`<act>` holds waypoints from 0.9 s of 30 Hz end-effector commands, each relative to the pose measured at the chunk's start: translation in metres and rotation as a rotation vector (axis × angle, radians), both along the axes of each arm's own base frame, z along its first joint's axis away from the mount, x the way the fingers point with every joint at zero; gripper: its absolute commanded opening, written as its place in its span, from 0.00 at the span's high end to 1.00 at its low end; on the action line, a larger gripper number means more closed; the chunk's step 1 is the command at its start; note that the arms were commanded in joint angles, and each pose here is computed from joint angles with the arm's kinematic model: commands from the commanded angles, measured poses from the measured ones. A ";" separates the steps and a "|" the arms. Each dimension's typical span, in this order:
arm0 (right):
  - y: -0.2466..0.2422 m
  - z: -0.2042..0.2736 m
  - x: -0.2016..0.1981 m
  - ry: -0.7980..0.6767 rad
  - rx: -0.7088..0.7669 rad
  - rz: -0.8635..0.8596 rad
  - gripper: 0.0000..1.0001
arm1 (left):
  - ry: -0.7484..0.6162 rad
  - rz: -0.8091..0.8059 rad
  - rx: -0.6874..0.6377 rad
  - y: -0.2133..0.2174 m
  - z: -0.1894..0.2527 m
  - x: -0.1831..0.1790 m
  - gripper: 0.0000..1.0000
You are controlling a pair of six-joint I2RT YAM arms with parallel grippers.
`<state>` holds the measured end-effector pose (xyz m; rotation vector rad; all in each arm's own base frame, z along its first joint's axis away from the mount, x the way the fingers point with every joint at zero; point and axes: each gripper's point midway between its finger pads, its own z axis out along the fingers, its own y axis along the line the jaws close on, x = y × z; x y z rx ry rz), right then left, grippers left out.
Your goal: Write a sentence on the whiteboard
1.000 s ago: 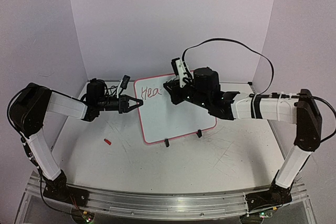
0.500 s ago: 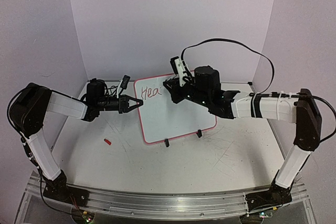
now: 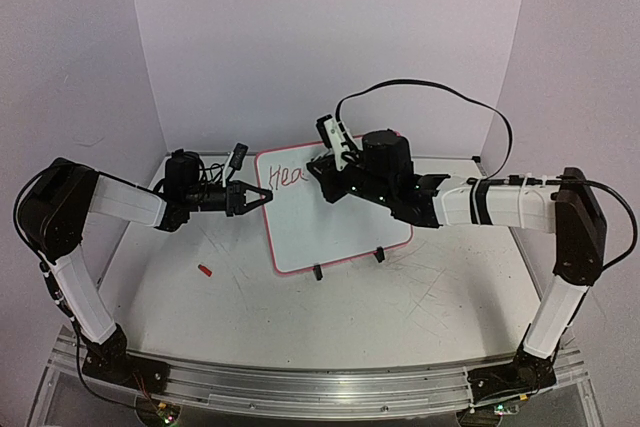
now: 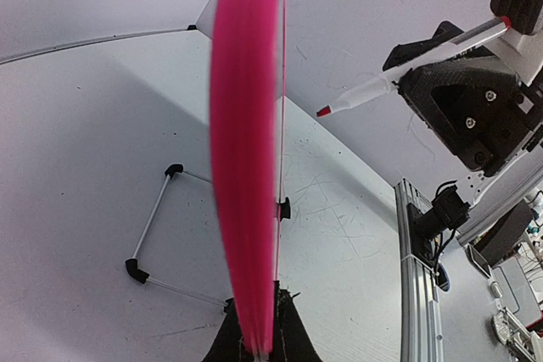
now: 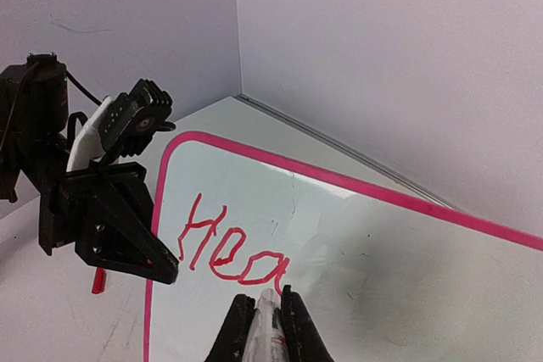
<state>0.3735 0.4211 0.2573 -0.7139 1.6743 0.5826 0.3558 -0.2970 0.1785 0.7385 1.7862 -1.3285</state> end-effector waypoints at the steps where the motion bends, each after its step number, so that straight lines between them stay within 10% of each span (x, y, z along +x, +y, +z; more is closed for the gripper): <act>1: 0.006 0.025 0.003 -0.053 0.037 -0.002 1.00 | -0.127 0.059 0.032 0.003 0.013 0.018 1.00; 27: 0.004 0.030 0.021 -0.097 0.027 -0.105 1.00 | -0.122 0.056 0.038 0.002 0.009 0.019 1.00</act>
